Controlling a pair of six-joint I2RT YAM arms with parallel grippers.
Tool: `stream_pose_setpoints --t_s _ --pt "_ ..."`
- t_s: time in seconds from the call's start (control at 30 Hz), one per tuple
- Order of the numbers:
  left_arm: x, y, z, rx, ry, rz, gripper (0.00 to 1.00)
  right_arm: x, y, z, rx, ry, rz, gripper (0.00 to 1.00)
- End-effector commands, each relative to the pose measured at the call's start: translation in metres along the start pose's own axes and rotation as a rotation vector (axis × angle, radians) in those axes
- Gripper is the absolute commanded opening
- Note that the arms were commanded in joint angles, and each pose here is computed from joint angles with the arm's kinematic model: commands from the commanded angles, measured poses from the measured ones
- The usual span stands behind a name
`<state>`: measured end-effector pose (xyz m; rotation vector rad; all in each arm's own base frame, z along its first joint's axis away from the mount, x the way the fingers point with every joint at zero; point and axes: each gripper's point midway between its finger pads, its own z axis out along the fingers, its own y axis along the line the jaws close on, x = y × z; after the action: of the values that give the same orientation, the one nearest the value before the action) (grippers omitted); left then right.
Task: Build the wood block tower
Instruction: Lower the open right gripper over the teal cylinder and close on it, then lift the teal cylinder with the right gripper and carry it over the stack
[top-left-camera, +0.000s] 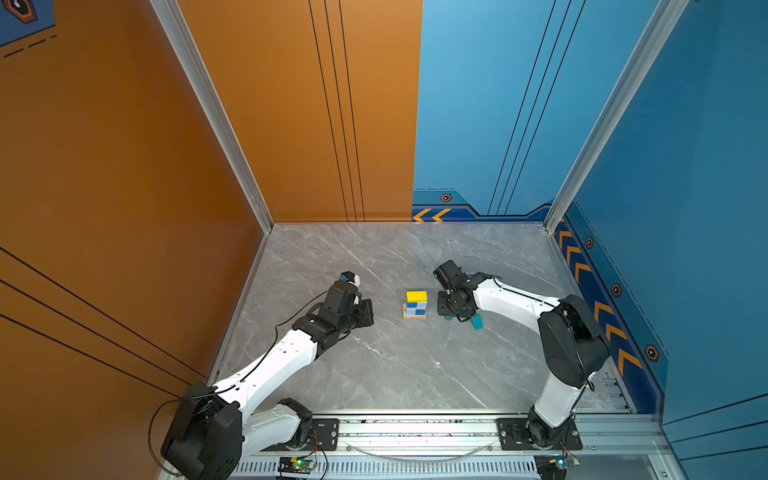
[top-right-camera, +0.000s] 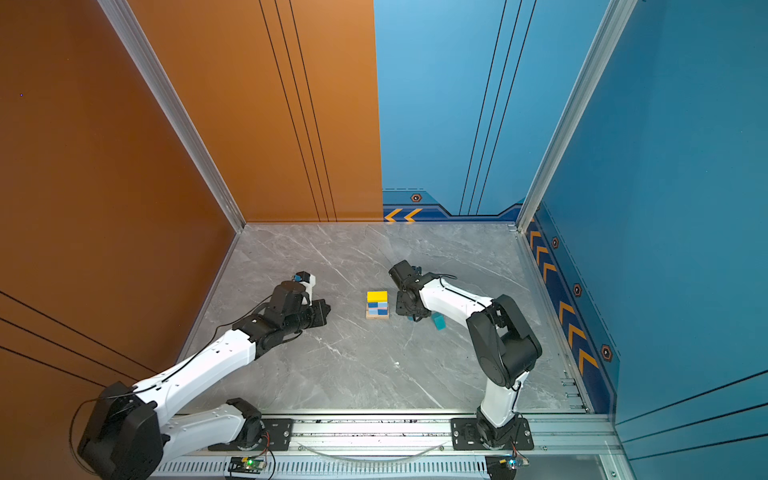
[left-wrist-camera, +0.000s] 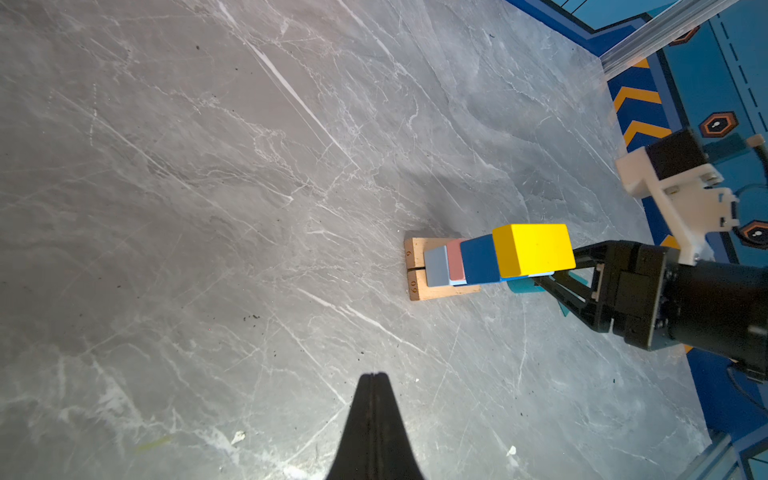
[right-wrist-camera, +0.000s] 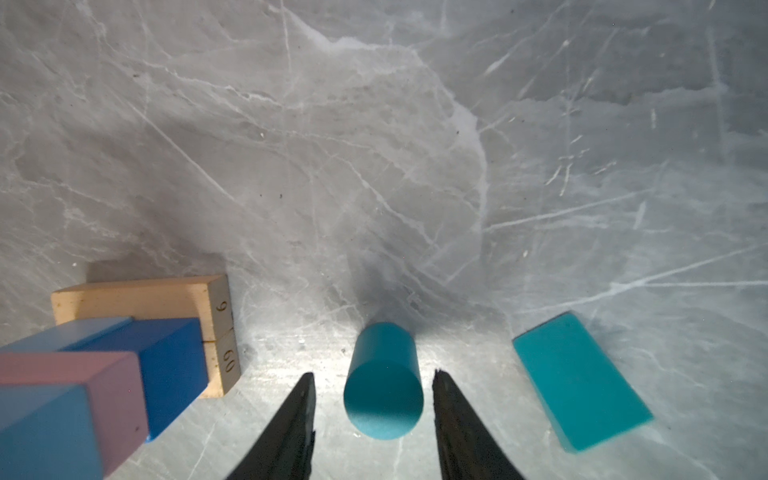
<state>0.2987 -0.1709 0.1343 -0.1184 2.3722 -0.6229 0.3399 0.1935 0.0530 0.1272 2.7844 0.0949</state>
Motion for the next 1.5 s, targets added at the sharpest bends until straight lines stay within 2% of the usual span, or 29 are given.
stream_pose_setpoints --t_s 0.0,0.23,0.57,0.93,1.1,1.47 --pt "-0.008 -0.005 -0.002 0.009 -0.003 0.013 0.00 0.002 -0.006 0.002 0.053 0.016 -0.031 0.48" --pt "-0.008 -0.004 -0.002 0.009 -0.001 0.013 0.00 0.004 -0.006 0.008 0.060 0.028 -0.031 0.47" --pt "-0.007 -0.004 -0.001 0.007 0.003 0.012 0.00 0.003 -0.006 0.011 0.063 0.032 -0.031 0.33" --pt "-0.007 -0.005 -0.002 0.010 0.004 0.016 0.00 0.003 -0.007 0.009 0.064 0.036 -0.031 0.28" --pt "-0.008 -0.005 -0.002 0.011 0.000 0.021 0.00 -0.005 -0.005 -0.008 0.064 0.020 -0.051 0.28" --pt "-0.010 -0.002 -0.007 0.012 -0.014 0.038 0.00 -0.027 0.007 -0.072 0.054 -0.031 -0.136 0.25"
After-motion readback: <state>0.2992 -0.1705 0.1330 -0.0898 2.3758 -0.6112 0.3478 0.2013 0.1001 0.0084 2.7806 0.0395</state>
